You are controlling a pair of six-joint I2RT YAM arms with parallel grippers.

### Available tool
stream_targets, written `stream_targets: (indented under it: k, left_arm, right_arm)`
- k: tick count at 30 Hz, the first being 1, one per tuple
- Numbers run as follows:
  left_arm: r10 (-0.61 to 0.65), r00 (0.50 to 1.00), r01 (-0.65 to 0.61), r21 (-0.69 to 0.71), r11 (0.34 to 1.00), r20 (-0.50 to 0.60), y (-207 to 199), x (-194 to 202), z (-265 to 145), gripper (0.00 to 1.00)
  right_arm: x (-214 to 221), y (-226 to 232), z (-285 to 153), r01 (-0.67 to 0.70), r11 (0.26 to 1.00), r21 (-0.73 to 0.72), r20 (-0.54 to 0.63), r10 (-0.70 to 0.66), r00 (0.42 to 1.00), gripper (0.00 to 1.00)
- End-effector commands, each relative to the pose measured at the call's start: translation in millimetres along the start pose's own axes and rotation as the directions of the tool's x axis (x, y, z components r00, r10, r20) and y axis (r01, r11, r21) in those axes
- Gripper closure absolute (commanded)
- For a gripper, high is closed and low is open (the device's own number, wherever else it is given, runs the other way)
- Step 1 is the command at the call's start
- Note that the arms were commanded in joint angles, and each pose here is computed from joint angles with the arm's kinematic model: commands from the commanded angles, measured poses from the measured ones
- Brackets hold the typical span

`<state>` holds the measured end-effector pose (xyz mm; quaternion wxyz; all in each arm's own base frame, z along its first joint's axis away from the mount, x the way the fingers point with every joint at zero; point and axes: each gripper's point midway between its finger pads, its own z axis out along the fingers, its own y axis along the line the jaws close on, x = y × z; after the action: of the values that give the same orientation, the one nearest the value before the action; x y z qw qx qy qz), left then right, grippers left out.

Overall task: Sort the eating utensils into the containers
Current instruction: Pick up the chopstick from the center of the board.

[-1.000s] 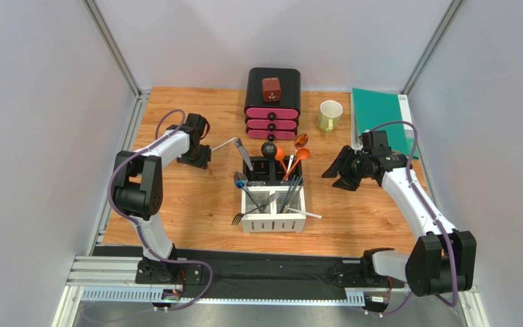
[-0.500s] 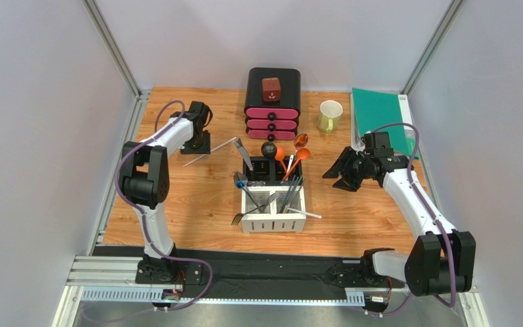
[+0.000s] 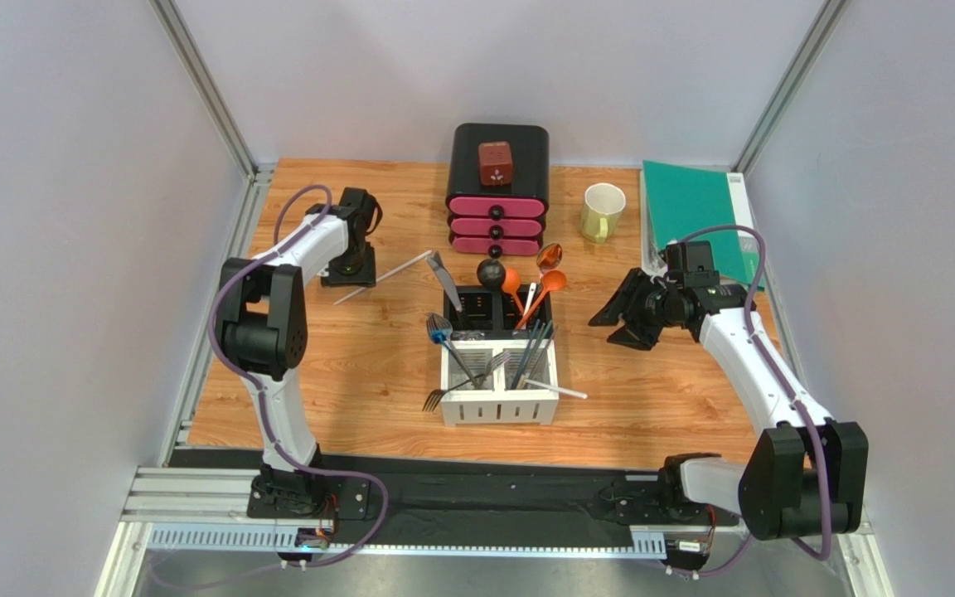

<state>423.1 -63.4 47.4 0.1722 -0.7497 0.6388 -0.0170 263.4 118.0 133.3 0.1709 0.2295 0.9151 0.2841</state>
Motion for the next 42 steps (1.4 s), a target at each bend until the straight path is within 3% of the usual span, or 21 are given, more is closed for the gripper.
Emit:
stream_targets:
  k: [1,7,20,33,42]
  left_arm:
    - [-0.025,0.999,0.026,-0.04,0.999,0.031,1.6,-10.4,7.7,0.6]
    - [-0.03,0.999,0.029,-0.083,0.996,-0.012,1.9,-5.6,12.9,0.6]
    - [-0.01,1.0,0.01,-0.092,0.996,0.002,-5.9,-8.7,18.1,0.61]
    - [0.082,0.996,-0.084,-0.188,0.979,-0.022,1.8,-7.5,22.2,0.63]
    - [0.147,0.989,-0.15,-0.238,0.96,-0.03,5.8,-13.8,16.7,0.73]
  right_arm:
    - [-7.8,6.4,-0.9,0.017,0.999,-0.033,0.02,-0.016,1.0,0.47]
    - [-11.0,4.3,-0.6,-0.005,0.999,-0.036,0.015,0.006,1.0,0.48]
    - [-16.1,2.9,0.6,-0.015,0.999,-0.035,0.014,0.016,1.0,0.48]
    - [-23.1,3.5,0.0,-0.034,0.998,-0.048,0.018,0.035,0.999,0.49]
    - [-28.1,4.7,0.6,-0.041,0.997,-0.068,0.029,0.043,0.999,0.49]
